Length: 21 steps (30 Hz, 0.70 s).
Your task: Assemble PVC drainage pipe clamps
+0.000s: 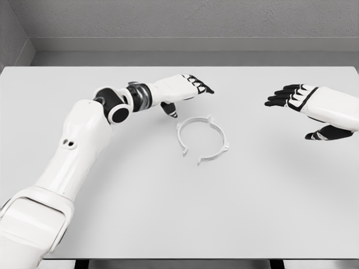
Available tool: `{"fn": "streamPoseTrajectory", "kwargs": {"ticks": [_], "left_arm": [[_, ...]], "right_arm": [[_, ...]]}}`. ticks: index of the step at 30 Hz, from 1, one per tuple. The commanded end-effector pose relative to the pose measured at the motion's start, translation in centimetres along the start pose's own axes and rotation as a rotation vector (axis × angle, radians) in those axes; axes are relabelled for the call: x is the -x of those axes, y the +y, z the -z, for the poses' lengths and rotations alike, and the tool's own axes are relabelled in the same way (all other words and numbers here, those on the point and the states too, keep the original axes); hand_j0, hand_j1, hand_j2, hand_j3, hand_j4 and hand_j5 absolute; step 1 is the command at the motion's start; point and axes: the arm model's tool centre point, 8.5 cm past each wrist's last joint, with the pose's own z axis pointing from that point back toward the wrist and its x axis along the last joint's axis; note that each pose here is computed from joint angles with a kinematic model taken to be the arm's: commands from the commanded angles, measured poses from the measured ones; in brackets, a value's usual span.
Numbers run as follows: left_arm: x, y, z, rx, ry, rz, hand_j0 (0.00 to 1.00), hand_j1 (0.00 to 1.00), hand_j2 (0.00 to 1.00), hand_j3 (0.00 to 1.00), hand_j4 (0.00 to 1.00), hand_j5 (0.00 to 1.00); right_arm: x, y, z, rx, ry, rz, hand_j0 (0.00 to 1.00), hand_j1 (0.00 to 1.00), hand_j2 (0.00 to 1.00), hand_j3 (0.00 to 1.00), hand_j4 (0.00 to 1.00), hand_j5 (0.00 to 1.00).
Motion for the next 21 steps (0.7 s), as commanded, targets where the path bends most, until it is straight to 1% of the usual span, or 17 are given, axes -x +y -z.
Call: {"fn": "streamPoseTrajectory", "kwargs": {"ticks": [1,6,8,11,13,16,21], "left_arm": [[-0.2,-0.1,0.3,0.001,0.001,-0.012,1.00,1.00,1.00,1.00,1.00,1.00],[-0.7,-0.2,0.8,0.007,-0.003,-0.014,1.00,1.00,1.00,1.00,1.00,1.00],[-0.8,-0.3,0.9,0.011,0.001,-0.018,1.00,1.00,1.00,1.00,1.00,1.00],[-0.5,-0.8,0.9,0.020,0.006,-0.028,1.00,1.00,1.00,1.00,1.00,1.00],[-0.6,-0.8,0.9,0.018,0.004,-0.028,1.00,1.00,1.00,1.00,1.00,1.00],[-0.6,-0.8,0.9,0.018,0.004,-0.028,1.00,1.00,1.00,1.00,1.00,1.00],[-1.2,-0.7,1.2,0.021,-0.015,-0.011,1.00,1.00,1.00,1.00,1.00,1.00]], "right_arm": [[-0.1,-0.1,-0.1,0.004,-0.008,0.003,1.00,1.00,1.00,1.00,1.00,1.00],[-0.1,0.0,0.0,0.016,-0.007,0.009,1.00,1.00,1.00,1.00,1.00,1.00],[-0.1,-0.3,0.1,0.055,-0.005,0.010,1.00,1.00,1.00,1.00,1.00,1.00],[-0.1,-0.4,0.1,0.081,-0.004,0.010,1.00,1.00,1.00,1.00,1.00,1.00],[-0.1,-0.4,0.1,0.082,-0.006,0.012,1.00,1.00,1.00,1.00,1.00,1.00],[-0.2,0.0,0.1,0.072,-0.013,0.021,1.00,1.00,1.00,1.00,1.00,1.00],[-0.3,0.1,0.1,0.069,-0.016,0.022,1.00,1.00,1.00,1.00,1.00,1.00]]}}
